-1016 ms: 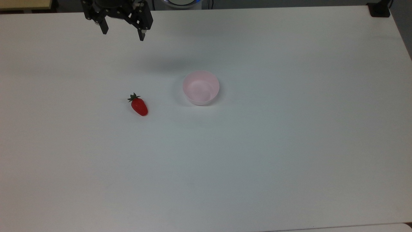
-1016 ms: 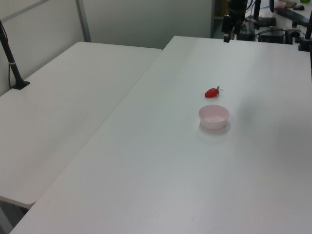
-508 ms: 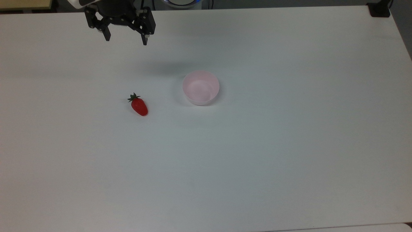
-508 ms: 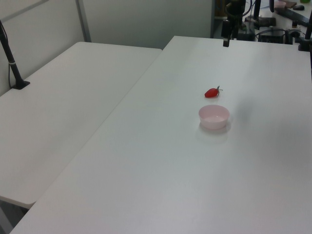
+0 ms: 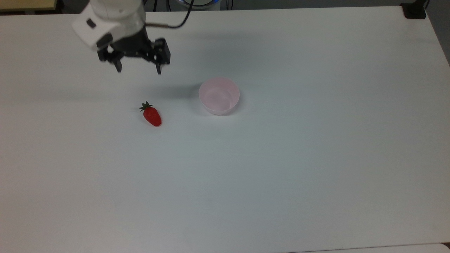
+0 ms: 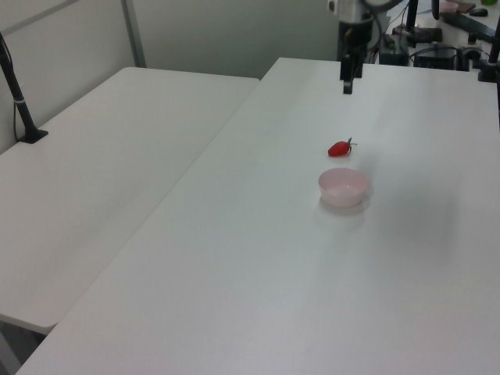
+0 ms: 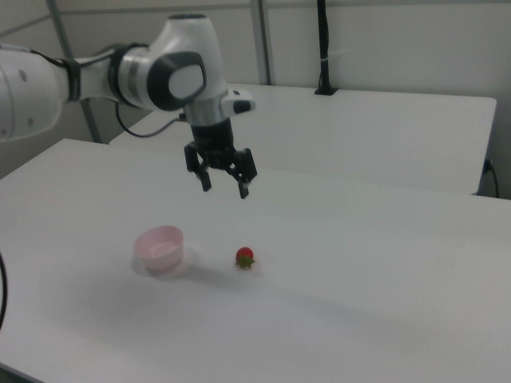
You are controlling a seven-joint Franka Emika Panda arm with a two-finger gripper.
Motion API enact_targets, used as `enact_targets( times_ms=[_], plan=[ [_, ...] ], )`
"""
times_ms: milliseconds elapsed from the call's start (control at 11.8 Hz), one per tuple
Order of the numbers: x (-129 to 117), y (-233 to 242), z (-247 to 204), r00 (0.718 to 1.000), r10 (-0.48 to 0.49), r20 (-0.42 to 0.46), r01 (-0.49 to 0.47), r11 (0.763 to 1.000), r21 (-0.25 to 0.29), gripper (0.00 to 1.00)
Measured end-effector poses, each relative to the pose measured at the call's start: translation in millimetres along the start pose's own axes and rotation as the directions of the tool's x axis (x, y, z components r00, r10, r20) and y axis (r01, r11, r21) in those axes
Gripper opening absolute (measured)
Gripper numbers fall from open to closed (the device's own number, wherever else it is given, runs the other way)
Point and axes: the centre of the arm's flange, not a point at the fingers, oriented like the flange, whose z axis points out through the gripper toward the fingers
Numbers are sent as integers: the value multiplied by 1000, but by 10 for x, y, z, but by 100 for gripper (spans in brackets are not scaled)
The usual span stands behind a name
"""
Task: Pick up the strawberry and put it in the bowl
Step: 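Lower the gripper over the strawberry and close on it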
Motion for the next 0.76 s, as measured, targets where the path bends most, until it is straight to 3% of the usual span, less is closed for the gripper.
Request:
enact_targets(
  times_ms=[254, 762],
  plan=[
    [259, -22, 543, 999, -52, -9, 52, 998, -27, 100],
    [392, -55, 1336, 987, -148, 67, 150, 988, -35, 100]
  ],
)
